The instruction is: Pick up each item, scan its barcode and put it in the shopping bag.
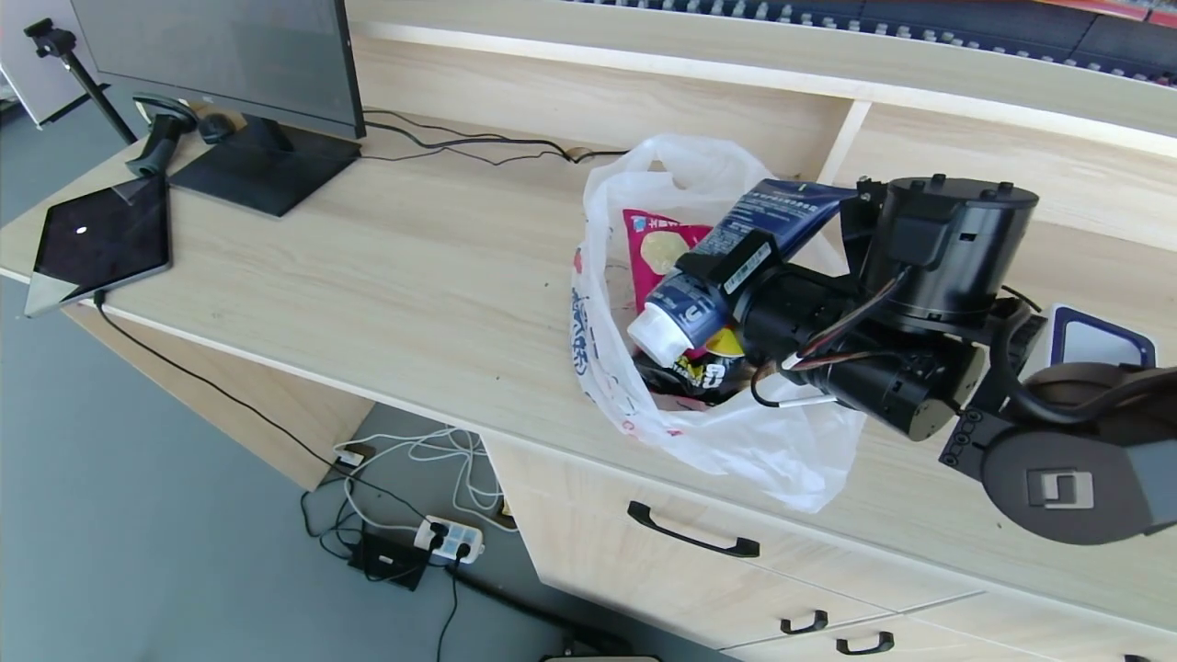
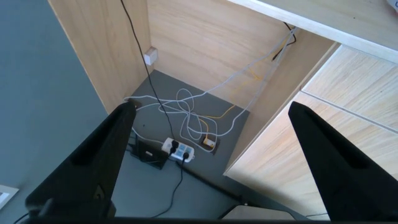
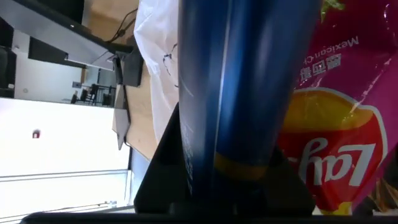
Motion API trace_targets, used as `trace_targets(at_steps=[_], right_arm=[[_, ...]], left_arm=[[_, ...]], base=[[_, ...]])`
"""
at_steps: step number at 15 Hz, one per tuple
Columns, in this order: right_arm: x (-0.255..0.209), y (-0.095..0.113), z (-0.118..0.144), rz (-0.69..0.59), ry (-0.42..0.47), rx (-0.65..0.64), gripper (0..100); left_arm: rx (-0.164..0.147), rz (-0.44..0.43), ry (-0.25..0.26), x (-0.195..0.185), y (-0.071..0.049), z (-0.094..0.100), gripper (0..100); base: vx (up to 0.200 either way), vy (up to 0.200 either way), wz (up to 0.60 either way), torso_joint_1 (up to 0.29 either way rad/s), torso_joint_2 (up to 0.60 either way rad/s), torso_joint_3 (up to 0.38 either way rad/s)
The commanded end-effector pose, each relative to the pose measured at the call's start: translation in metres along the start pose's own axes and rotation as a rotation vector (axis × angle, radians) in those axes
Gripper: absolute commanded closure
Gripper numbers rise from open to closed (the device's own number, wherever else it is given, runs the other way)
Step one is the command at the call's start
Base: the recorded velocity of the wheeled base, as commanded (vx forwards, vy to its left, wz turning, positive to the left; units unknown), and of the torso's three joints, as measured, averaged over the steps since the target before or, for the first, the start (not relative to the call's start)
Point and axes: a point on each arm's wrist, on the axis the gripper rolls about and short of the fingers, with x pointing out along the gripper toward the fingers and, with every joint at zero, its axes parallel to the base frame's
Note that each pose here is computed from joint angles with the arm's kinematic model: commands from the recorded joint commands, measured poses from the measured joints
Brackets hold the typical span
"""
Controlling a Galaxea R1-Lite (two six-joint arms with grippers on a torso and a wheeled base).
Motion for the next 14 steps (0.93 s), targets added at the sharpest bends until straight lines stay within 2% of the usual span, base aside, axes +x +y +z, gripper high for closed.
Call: trace_targets(at_steps=[1, 10, 11, 14], right_arm=[[0.008, -0.004, -0.005, -0.01, 0.006, 0.015, 100], [0.009, -0.02, 0.004, -0.059, -0.02, 0.021, 100], [0.009, -0.021, 0.004, -0.063, -0.02, 0.019, 0], [0.009, -0.02, 0.005, -0.058, -0.023, 0.015, 0]], left_arm=[[-0.002, 0.001, 0.0, 0.0, 0.0, 0.0, 0], [0.001, 0.001, 0.0, 0.0, 0.0, 0.0, 0], [0.001, 0.001, 0.0, 0.0, 0.0, 0.0, 0], [0.0, 0.001, 0.0, 0.0, 0.0, 0.0, 0]], base=[[0.0, 0.0, 0.0, 0.0, 0.0, 0.0], [0.0, 0.0, 0.0, 0.0, 0.0, 0.0], [0.0, 0.0, 0.0, 0.0, 0.0, 0.0], [0.0, 0.0, 0.0, 0.0, 0.0, 0.0]])
